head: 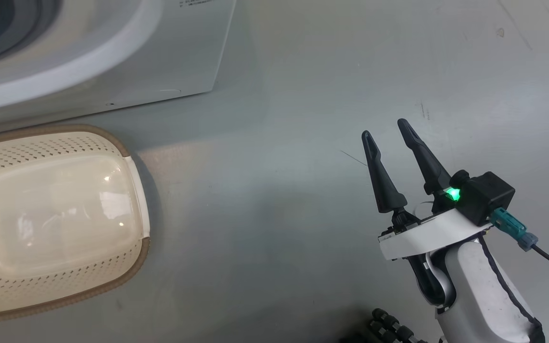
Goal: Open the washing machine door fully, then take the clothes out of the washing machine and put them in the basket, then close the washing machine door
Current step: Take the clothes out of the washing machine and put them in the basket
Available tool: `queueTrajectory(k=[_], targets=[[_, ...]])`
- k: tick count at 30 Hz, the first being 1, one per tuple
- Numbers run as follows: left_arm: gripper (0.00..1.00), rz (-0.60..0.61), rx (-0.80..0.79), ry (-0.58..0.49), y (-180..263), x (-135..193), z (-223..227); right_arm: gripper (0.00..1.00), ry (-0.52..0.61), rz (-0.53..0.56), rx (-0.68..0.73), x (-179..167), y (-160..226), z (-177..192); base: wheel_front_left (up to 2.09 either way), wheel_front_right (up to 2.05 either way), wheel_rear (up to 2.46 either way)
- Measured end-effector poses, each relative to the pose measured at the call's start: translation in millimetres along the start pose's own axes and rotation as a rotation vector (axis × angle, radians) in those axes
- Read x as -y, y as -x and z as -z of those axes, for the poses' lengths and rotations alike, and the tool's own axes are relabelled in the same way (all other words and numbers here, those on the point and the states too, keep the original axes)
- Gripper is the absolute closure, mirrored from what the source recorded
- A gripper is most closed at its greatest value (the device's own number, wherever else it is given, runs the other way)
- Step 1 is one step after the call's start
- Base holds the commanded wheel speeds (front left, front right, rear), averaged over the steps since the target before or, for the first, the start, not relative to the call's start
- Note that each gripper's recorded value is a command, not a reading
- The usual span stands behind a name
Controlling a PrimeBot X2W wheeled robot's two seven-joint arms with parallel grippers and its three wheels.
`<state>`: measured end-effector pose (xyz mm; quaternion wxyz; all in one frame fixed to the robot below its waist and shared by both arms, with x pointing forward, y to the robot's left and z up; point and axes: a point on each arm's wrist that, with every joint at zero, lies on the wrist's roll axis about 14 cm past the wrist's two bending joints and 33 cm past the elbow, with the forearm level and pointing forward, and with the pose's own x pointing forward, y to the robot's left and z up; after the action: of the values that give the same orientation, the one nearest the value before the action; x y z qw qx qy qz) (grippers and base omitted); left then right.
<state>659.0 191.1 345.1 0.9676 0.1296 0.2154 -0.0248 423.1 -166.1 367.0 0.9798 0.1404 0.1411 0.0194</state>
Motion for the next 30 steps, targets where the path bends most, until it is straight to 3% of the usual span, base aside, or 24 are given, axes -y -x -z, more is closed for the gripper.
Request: queueTrajectory(k=[22,30], targets=[[0.00,-0.012,-0.189,-0.077,-27,4,30,0.00,0.004,-0.010,-0.016,-1,-13,7,0.00,0.00,0.00],[0.00,-0.022,-0.199,-0.056,-34,1,27,0.00,0.001,-0.010,-0.019,-1,-14,8,0.00,0.00,0.00]])
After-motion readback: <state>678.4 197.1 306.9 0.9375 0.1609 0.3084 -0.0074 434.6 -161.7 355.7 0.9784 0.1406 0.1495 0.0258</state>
